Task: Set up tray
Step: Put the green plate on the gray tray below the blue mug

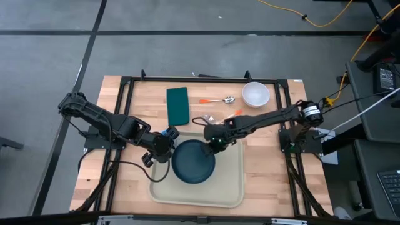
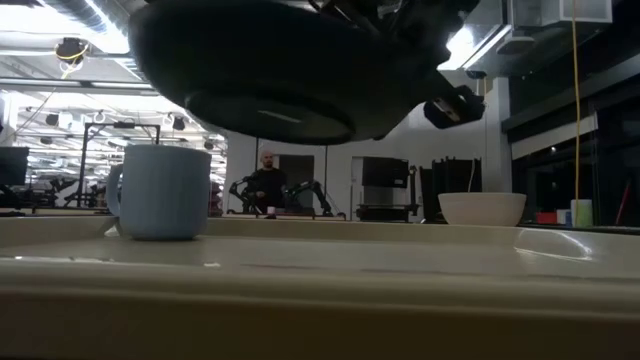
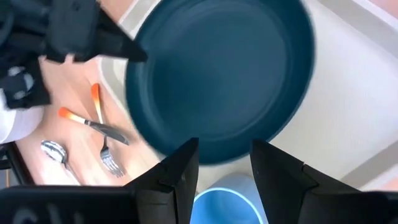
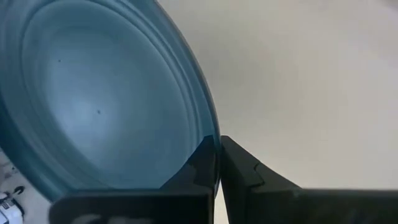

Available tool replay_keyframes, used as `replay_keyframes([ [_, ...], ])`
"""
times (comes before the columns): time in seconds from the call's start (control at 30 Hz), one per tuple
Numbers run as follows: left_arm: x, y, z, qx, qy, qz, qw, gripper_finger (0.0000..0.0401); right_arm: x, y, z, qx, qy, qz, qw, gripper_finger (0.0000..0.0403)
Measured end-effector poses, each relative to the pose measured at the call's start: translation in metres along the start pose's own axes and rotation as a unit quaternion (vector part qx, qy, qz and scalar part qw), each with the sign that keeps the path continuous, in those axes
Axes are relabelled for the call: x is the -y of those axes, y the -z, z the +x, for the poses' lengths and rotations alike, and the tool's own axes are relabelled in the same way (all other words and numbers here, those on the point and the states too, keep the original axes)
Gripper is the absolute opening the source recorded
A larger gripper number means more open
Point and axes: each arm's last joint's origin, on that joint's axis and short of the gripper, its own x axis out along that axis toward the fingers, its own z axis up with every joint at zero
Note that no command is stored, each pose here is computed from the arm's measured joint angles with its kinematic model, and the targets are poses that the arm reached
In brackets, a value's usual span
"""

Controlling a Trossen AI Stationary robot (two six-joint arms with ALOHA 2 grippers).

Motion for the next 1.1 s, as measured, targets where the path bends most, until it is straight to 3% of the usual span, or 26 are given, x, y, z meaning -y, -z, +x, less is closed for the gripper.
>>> replay_keyframes([
  [0.3, -0.003, -0.003, -0.007, 0.000, -0.011, -0.008, 1.000, 0.0138, -0.011, 0.016, 0.030, -0.002, -0.015, 0.007, 1.000, 0.0011],
  [0.5, -0.012, -0.009, -0.032, 0.054, -0.028, -0.085, 0.995, 0.0138, -0.018, 0.022, 0.054, 0.000, -0.042, 0.007, 0.999, 0.0011],
  [0.63, -0.015, -0.004, -0.065, 0.129, -0.053, -0.159, 0.977, 0.0138, -0.027, 0.023, 0.058, 0.003, -0.035, -0.007, 0.999, 0.0011],
  [0.8, -0.016, 0.007, -0.120, 0.246, -0.126, -0.210, 0.938, 0.0138, -0.040, 0.019, 0.063, 0.008, -0.020, -0.035, 0.999, 0.0011],
  [0.97, -0.009, 0.025, -0.151, 0.261, -0.207, -0.222, 0.917, 0.0138, -0.045, 0.017, 0.073, 0.007, -0.001, -0.042, 0.999, 0.0011],
  [1.1, -0.005, 0.031, -0.161, 0.259, -0.239, -0.226, 0.908, 0.0138, -0.049, 0.015, 0.088, -0.005, 0.004, -0.045, 0.999, 0.0011],
])
